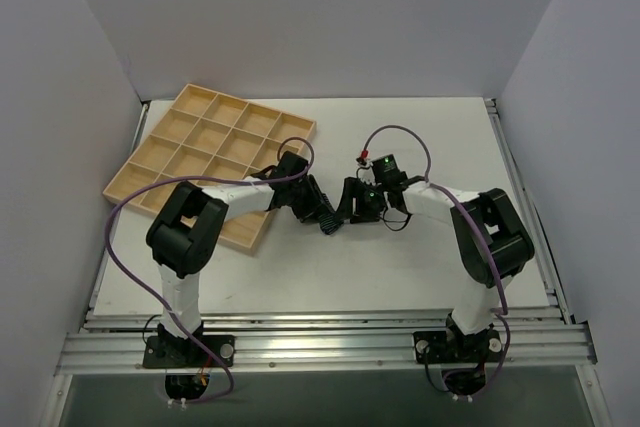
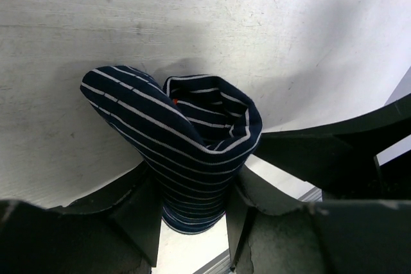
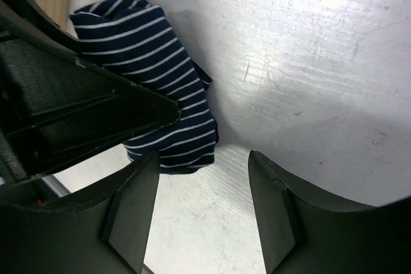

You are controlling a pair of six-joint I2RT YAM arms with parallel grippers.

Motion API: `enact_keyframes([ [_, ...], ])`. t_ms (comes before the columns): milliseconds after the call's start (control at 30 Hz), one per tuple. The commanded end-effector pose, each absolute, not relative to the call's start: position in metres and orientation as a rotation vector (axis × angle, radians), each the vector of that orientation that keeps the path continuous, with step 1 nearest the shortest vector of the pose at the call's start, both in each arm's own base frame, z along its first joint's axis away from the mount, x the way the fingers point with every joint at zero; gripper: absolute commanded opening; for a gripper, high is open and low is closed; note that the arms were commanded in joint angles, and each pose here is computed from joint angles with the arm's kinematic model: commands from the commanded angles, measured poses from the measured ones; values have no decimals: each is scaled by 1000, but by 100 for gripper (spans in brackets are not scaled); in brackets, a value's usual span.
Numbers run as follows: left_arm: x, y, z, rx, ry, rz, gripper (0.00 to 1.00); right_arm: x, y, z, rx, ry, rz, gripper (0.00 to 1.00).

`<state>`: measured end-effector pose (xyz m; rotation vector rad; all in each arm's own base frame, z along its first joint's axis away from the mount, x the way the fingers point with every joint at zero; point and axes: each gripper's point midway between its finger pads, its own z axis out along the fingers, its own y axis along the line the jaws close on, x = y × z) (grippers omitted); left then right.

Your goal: Roll the underwear

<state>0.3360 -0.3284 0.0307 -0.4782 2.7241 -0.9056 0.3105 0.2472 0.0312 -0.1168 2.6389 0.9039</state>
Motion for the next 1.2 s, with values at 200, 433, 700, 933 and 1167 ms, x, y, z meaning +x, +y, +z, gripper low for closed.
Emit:
enact_keyframes([
  [200, 316, -323, -5, -434, 2809, -873, 23, 322, 257, 45, -225, 2557, 1078, 53],
  [433, 317, -319, -6, -447, 2802, -882, 23, 314, 256, 21, -226, 2582, 1110, 50],
  [700, 316, -314, -8, -461, 2799, -882, 23, 302, 249, -1, -150, 2629, 1095, 50],
  [933, 320, -315, -5, -482, 2773, -914, 22, 288, 260, -6, -132, 2630, 1151, 49],
  [1167, 326, -324, 7, -499, 2617, -1191, 19, 287, 255, 6, -39, 2617, 1139, 52],
])
